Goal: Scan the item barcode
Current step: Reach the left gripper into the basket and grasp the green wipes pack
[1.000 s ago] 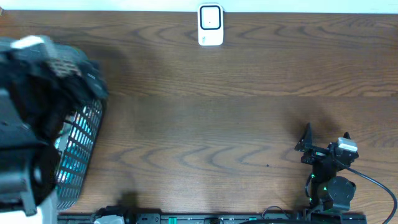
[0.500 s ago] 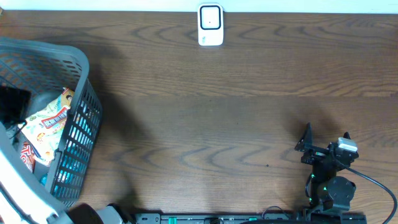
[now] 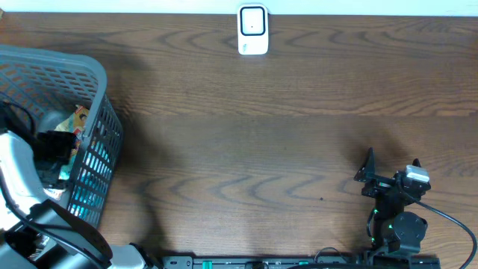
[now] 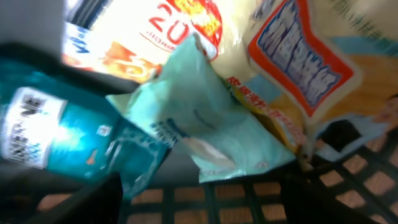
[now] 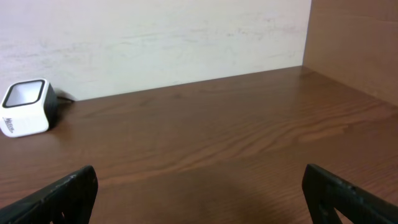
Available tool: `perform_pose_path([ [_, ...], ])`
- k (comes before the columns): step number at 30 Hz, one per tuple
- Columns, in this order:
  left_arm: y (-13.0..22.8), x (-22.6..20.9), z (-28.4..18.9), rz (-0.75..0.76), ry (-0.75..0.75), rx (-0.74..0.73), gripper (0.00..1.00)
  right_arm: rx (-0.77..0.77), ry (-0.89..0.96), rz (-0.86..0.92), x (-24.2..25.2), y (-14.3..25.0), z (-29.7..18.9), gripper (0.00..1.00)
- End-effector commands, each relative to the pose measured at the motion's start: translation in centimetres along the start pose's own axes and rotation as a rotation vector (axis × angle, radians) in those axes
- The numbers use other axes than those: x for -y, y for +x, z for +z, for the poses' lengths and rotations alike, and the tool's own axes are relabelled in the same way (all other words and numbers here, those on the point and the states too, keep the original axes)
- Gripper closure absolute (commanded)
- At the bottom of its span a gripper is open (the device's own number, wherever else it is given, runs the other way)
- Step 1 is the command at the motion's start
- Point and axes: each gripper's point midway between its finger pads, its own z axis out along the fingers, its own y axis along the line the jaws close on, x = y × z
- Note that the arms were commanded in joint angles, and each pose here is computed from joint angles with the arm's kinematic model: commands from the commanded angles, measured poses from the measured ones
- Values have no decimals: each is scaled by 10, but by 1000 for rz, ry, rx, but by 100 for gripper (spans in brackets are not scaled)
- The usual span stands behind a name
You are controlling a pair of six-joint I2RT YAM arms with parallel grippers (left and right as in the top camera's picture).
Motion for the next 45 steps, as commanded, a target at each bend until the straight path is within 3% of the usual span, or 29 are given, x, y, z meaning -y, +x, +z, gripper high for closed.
perform_pose_path([
  [1, 16, 3, 13, -9, 25, -42, 19, 1, 20, 15, 4, 0, 0, 1],
  [17, 30, 25, 55, 48, 89, 1, 18, 1, 20, 15, 4, 0, 0, 1],
  [30, 29, -15, 81, 17, -89, 78, 19, 1, 20, 15, 4, 0, 0, 1],
  [31, 28, -18, 81, 17, -103, 88, 22, 1, 20, 15, 4, 0, 0, 1],
  [33, 27, -19, 80, 21, -110, 93, 40, 1, 20, 15, 4, 0, 0, 1],
  [38, 24, -13, 69, 35, -83, 111, 63, 1, 20, 15, 4, 0, 0, 1],
  [41, 20, -5, 49, 71, -48, 141, 70, 1, 20, 15, 4, 0, 0, 1],
  [45, 14, 9, 8, 86, 38, 217, 70, 1, 20, 15, 4, 0, 0, 1],
])
